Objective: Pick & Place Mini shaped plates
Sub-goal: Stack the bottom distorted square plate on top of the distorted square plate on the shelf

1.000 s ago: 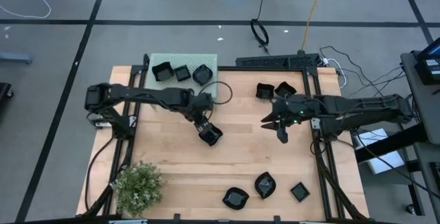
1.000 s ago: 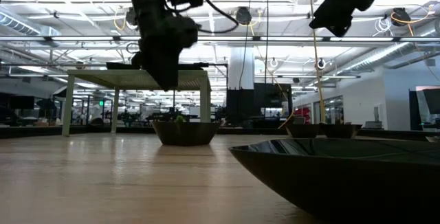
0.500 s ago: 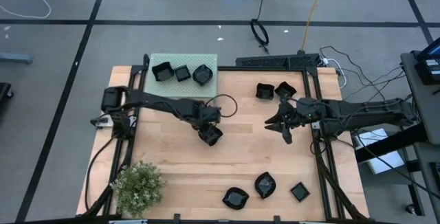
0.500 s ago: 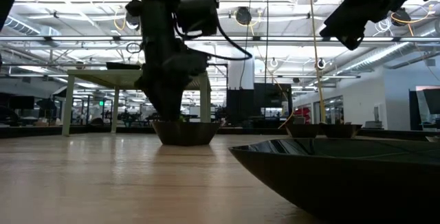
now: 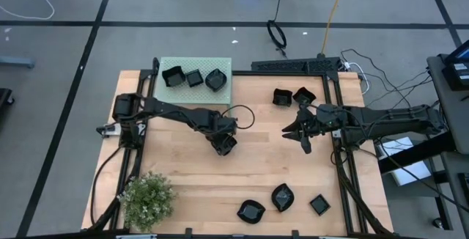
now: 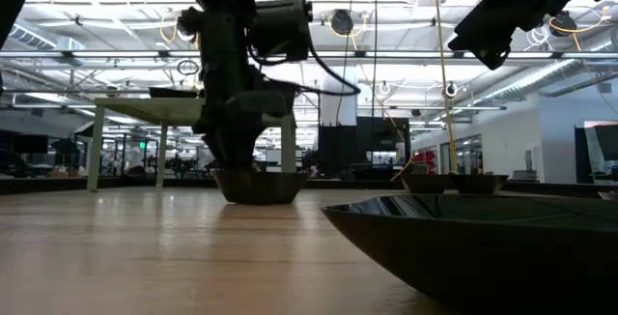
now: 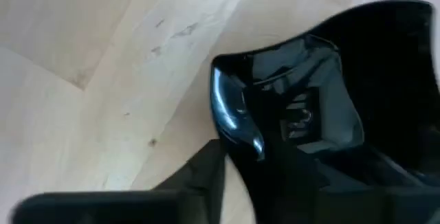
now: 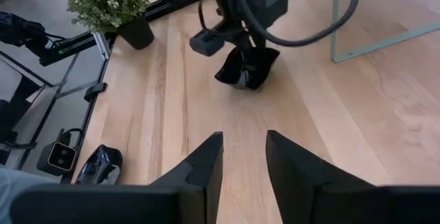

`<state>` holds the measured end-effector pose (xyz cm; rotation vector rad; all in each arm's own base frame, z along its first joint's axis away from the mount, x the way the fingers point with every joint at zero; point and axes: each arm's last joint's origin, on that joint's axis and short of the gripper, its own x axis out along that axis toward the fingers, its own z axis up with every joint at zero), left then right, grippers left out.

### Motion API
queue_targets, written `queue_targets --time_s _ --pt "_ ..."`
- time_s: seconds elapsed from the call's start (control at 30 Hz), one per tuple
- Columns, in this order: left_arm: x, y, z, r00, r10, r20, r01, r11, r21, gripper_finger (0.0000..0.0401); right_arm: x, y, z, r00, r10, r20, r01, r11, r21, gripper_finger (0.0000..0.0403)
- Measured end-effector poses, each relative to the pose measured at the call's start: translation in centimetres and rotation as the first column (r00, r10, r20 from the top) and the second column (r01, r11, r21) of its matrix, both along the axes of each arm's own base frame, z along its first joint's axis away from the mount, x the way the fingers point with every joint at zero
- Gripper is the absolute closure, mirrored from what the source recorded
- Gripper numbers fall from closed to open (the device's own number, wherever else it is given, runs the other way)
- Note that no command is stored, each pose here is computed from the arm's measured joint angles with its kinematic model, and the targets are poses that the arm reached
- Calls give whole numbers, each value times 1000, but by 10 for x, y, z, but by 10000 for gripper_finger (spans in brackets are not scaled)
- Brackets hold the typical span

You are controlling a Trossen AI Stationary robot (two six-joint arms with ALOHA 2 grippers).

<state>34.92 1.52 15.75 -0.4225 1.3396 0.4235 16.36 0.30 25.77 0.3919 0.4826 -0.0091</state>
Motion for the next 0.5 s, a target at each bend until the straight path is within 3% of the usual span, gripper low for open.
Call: queue_targets --time_s 0.17,0.33,0.5 --pt "0 -3 6 1000 -20 24 22 998 -54 389 0 0 1 1000 0 8 0 1000 0 305" --pt "-5 -4 26 996 -34 83 39 997 -62 389 3 0 5 998 1 62 -1 1000 0 305" --pt "-19 -2 70 975 -36 220 47 998 -41 393 5 0 9 995 3 105 -3 1000 1 305"
